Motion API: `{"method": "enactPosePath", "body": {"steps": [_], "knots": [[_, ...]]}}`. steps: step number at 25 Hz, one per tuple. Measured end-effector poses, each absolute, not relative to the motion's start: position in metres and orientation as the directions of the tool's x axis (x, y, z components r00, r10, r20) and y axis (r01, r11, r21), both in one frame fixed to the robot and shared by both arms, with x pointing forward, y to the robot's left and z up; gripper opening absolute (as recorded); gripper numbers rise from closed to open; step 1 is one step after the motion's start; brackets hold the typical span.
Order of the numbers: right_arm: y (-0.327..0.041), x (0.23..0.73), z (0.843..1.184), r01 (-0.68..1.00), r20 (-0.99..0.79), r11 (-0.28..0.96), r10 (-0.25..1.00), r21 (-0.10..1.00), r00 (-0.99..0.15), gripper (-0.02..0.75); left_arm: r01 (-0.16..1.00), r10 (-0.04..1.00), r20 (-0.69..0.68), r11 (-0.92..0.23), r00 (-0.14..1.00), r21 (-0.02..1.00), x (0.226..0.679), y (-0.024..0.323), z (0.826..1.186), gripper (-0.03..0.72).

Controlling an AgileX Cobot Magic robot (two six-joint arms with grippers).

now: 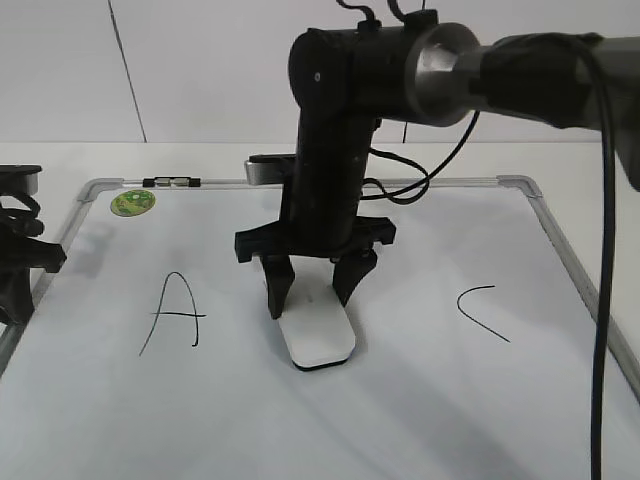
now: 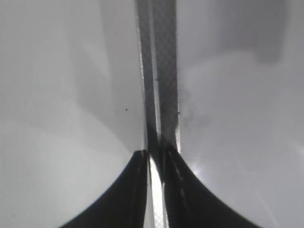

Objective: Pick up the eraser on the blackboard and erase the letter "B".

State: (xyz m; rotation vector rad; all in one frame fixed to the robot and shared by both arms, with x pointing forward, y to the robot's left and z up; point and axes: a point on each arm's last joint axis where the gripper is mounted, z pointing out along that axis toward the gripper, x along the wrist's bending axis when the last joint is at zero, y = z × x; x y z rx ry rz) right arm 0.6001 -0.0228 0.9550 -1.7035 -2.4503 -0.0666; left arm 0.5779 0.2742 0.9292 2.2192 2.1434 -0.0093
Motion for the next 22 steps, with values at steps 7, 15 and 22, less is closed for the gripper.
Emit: {"method": "enactPosePath", "body": {"steps": [7,15,22], "knots": [[-0.061,0.631,0.955,0.967,0.144,0.254,0.958,-0.013,-0.249,0.517,0.999,0.998,-0.042,-0.035,0.037,0.033,0.578,0.274,0.929,0.099],[-0.1,0.654,0.956,0.986,0.123,0.168,0.978,0.007,-0.168,0.517,0.999,0.998,-0.042,-0.035,0.037,0.03,0.577,0.274,0.929,0.099],[-0.111,0.659,0.955,0.987,0.092,0.157,0.983,0.02,-0.158,0.517,0.999,0.998,-0.042,-0.035,0.037,0.027,0.577,0.274,0.929,0.099]]}}
